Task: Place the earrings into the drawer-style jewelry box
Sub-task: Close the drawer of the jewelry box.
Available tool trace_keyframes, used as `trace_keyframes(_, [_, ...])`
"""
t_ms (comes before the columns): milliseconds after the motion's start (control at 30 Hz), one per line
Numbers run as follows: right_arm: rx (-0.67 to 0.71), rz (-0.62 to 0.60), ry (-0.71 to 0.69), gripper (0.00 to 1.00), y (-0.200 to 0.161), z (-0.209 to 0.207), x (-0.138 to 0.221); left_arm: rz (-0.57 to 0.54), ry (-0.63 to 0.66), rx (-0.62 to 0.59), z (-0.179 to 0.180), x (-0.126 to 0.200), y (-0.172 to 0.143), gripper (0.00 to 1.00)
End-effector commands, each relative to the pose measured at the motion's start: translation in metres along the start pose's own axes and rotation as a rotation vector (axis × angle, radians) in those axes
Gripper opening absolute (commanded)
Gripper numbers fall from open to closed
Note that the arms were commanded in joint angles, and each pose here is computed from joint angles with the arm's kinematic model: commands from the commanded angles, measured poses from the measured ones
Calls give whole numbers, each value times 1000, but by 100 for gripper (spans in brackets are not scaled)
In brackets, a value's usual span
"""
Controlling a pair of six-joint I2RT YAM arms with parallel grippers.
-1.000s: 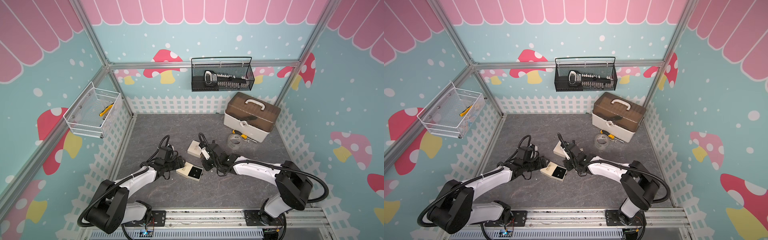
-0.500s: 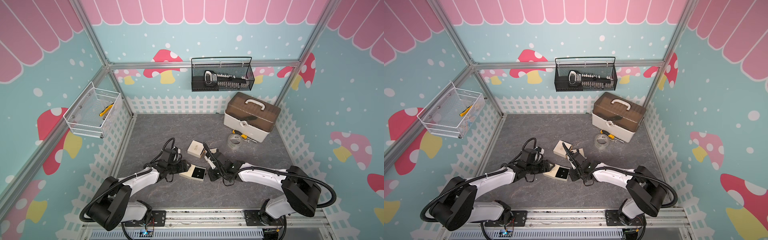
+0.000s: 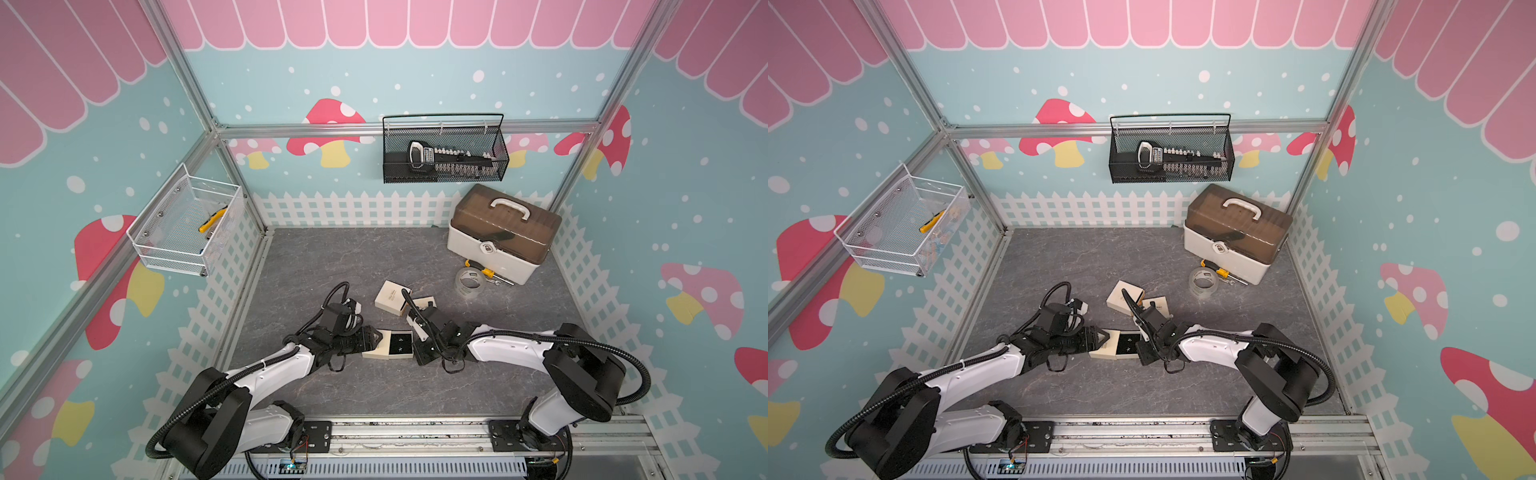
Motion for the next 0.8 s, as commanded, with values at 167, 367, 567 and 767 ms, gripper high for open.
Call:
trace_keyframes(167, [22,-61,94,0,20,17,-8,18,-38,-8,-5,-7,-7,68])
trace_keyframes(367, [40,-80,127,0,33,26,-16,-13,13,21,2,-11,0,67])
trace_keyframes(567, [48,-106,197,0,49,40,-24,-56,14,82,11,-11,13,67])
trace_keyframes(767, [50,-126,251,0,68,52,-36,-120,5,154,28,-1,32,67])
Point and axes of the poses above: each gripper's point midway between its finger pads, its own x axis back along the fingers, its own z axis along the line the jaws close on, y = z × x, the point moved 6 cm from there along x, back along the fingers, and after that the axes turned 1 degree about -x, right-handed, at the moved point
